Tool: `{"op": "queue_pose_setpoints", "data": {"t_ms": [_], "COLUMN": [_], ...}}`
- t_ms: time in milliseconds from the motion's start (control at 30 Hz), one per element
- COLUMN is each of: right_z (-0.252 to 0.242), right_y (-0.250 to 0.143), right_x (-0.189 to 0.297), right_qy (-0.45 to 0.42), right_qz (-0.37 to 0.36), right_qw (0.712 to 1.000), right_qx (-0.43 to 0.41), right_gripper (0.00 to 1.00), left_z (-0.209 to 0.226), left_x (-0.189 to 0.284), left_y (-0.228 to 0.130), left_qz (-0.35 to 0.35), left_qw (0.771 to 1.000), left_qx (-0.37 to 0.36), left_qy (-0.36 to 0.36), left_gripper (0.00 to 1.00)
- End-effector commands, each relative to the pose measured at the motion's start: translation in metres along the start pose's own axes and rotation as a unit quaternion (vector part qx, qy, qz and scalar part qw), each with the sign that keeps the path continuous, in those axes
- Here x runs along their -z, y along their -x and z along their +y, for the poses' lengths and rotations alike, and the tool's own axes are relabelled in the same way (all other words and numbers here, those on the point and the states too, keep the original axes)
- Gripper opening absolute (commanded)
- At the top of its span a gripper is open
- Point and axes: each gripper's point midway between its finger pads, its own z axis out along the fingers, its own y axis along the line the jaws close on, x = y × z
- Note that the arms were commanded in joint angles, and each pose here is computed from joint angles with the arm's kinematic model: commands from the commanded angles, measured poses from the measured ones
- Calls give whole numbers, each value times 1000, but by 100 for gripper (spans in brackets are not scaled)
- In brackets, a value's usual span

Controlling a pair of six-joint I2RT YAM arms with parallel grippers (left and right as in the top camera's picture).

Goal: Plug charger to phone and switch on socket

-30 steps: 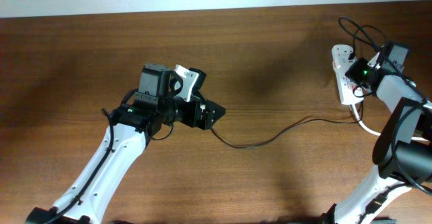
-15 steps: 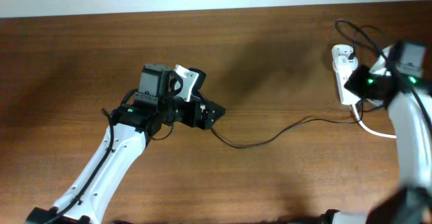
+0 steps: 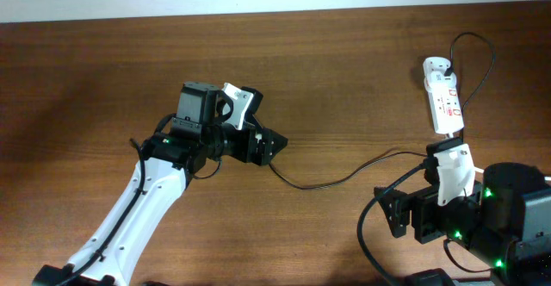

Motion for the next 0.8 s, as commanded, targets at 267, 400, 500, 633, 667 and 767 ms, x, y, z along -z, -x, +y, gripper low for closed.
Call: {"op": "queue_pose_setpoints", "data": {"t_ms": [267, 400, 500, 633, 667, 767], "right_z": [-25, -60, -68, -80, -81, -82], "right_y": [1, -1, -26, -69, -78, -72], "right_x": [1, 1, -25, -78, -92, -106], "right_qy": [-73, -164, -163, -148, -138, -129], "right_qz": [-5, -58, -114, -167, -190, -250], "right_qw": [997, 985, 980, 974, 971, 959], "right_qx": [13, 15, 21, 29, 33, 43], "right_gripper": [99, 99, 99, 99, 99, 99], "left_z": [-2, -2, -2, -2, -2, -2], "left_x": [2, 2, 2, 2, 2, 2], "left_y": [2, 2, 2, 2, 2, 2], "left_qz": [-4, -4, -4, -4, -4, -4], "left_qw": [1000, 1000, 1000, 1000, 1000, 1000], "left_qx": [-13, -13, -13, -13, -13, -13], "left_qy": [-1, -1, -1, -1, -1, -1], "left_gripper": [99, 99, 99, 99, 99, 99]}}
